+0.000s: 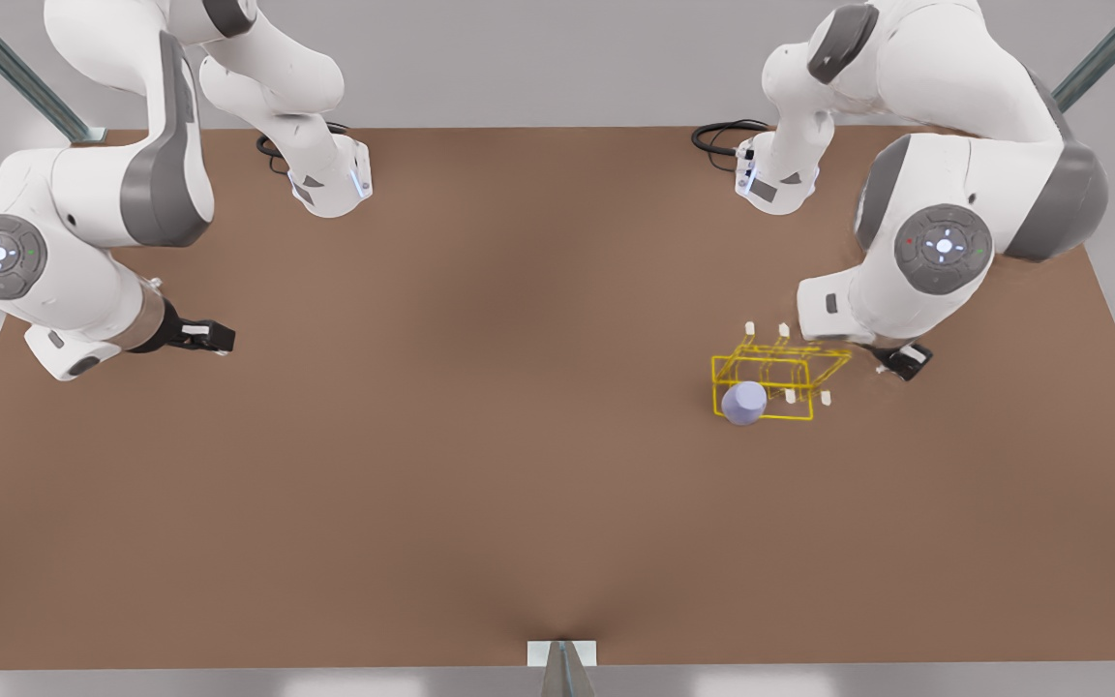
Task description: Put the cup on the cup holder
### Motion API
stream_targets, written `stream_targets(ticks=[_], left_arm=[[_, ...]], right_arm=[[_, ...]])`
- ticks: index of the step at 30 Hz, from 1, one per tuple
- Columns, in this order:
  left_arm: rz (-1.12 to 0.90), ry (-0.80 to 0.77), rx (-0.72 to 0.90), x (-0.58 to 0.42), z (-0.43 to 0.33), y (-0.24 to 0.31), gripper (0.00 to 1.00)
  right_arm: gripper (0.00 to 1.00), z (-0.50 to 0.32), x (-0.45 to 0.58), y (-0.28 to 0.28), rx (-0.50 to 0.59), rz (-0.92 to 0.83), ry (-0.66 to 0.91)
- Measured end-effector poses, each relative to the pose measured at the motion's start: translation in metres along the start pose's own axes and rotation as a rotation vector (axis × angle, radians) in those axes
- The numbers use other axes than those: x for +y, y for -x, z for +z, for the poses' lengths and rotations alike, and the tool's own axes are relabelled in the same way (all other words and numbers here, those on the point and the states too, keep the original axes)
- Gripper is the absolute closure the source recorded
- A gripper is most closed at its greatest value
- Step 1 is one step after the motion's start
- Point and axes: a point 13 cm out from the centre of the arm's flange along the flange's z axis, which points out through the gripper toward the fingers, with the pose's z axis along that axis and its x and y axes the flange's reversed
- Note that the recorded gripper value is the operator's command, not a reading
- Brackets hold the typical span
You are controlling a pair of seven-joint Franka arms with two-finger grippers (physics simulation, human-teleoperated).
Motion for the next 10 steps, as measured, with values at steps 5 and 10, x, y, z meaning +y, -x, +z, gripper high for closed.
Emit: stream_targets(ticks=[5, 10], left_arm=[[-0.109, -0.037, -0.039, -0.048, -0.005, -0.038, 0.00], [-0.229, -0.052, -0.087, -0.042, -0.007, -0.033, 0.00]], right_arm=[[0.00, 0.000, 0.005, 0.000, 0.000, -0.004, 0.010], [0.00, 0.001, 0.008, 0.000, 0.000, -0.007, 0.014]])
